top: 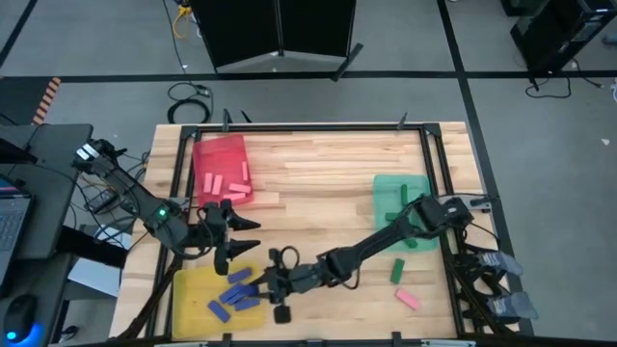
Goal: Sort blocks
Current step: Put the blue block into the yellow bin, then put the pink block into the red bin
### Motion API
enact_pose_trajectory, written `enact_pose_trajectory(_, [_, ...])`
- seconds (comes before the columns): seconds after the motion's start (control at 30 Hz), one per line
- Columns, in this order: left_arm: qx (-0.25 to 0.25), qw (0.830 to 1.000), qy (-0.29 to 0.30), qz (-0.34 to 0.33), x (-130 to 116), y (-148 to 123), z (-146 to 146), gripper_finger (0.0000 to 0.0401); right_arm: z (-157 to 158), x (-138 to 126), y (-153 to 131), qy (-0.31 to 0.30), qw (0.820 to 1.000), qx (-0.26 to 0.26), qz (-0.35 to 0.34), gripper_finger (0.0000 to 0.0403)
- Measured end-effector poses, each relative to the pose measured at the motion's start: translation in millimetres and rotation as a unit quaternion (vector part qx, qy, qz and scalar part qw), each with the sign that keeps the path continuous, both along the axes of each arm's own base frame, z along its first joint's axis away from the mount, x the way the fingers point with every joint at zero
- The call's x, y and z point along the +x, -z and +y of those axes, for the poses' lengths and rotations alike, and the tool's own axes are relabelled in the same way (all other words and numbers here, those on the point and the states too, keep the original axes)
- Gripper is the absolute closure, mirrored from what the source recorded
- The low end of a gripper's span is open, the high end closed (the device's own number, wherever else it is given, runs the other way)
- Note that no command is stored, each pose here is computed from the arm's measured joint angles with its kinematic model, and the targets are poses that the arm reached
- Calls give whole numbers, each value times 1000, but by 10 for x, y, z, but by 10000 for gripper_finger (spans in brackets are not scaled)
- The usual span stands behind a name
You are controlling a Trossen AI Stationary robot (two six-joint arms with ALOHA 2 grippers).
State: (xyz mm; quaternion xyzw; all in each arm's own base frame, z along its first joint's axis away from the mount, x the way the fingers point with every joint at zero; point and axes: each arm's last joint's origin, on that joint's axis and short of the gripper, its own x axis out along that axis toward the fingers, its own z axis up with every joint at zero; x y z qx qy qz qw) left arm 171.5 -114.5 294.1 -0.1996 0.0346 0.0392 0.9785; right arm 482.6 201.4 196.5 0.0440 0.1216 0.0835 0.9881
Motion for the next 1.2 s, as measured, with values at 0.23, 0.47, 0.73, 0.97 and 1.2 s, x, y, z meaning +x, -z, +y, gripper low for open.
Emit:
enact_pose_trajectory(0.23, [-3, 1000, -4, -6, -1, -15, 3, 160, 204, 339, 204, -10, 1000, 6, -19, 278])
enact_pose_trajectory(0.47, [-3, 1000, -4, -6, -1, -15, 4, 160, 199, 433, 100, -16, 1000, 0, -10, 124])
enact_pose_trajectory(0.73, [-9, 1000, -5, -9, 0, -20, 3, 160, 257, 267, -85, 25, 998, -59, -9, 93])
enact_pose_trajectory(0.97, [-23, 999, -6, -26, 5, -57, 1, 160, 184, -363, -52, 90, 992, -88, 16, 170])
enact_pose_trajectory(1.2, [-11, 1000, -17, -1, 217, 105, -51, 160, 41, -1502, -162, 224, 972, -68, -10, 280])
